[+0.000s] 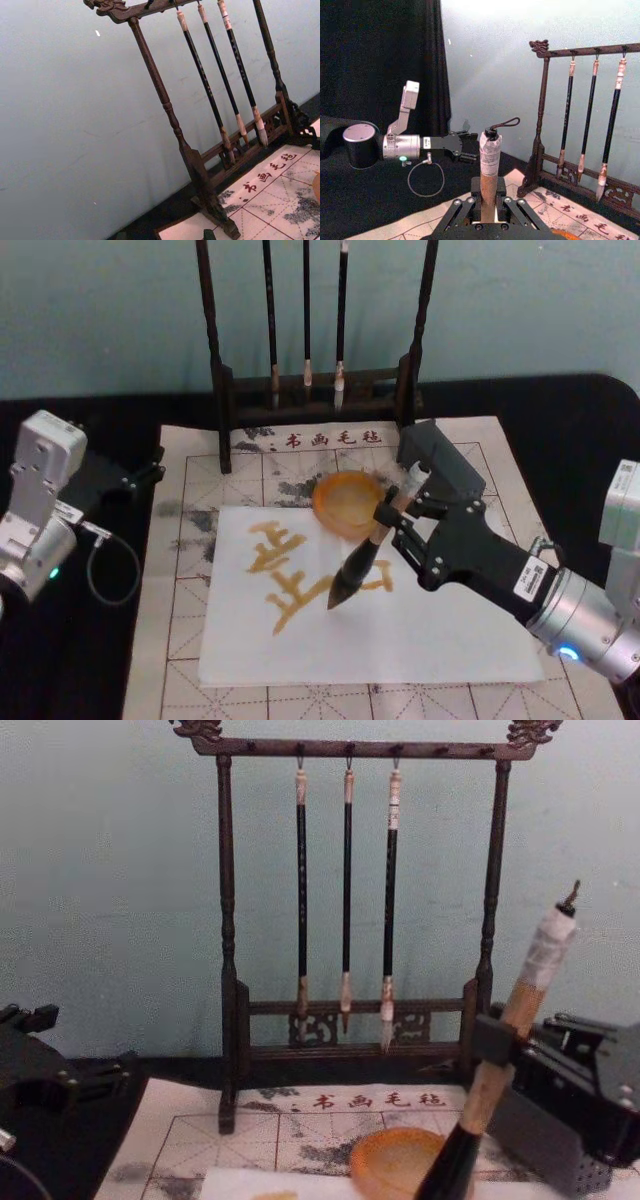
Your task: Pick up the brush from the inkstone, write on the paper, then place the brush back to its original position.
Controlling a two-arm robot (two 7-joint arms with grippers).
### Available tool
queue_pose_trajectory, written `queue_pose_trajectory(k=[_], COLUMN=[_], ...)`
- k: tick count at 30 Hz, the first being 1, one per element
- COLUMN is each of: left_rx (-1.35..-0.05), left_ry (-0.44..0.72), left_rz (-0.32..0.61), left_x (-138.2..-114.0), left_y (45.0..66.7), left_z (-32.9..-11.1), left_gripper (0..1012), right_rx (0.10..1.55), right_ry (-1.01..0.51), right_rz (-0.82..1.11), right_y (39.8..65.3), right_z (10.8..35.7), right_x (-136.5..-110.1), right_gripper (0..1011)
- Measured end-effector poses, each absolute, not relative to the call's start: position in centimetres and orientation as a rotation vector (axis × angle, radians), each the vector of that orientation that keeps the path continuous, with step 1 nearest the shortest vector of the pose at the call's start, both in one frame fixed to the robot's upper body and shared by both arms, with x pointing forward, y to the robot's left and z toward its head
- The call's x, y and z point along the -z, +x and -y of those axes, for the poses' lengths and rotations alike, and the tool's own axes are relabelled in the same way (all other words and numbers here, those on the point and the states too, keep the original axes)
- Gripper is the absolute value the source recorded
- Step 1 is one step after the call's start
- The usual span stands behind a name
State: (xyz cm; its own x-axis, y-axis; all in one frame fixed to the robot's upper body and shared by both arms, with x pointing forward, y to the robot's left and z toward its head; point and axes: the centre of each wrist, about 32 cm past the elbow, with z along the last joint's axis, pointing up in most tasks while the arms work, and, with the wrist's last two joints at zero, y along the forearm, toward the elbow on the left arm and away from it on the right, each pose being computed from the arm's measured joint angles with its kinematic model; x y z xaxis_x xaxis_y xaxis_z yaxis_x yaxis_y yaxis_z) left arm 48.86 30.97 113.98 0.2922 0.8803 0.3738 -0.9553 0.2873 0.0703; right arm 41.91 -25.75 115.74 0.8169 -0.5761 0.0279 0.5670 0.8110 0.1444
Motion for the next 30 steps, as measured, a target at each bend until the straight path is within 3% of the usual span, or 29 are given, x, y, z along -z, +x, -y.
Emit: queue_pose_trajectory(k=[30], left_rx=[-1.248], left_ry=[0.305], left_rz=[0.285], left_x=[-113.98], left_y=[48.86], left_z=[-30.97], left_gripper=[1001], right_rx=[0.586], right_ry=[0.110], right_rz=[0.062], right_y=[41.38], right_z=[25.62], right_x=[-115.40], right_gripper=[183])
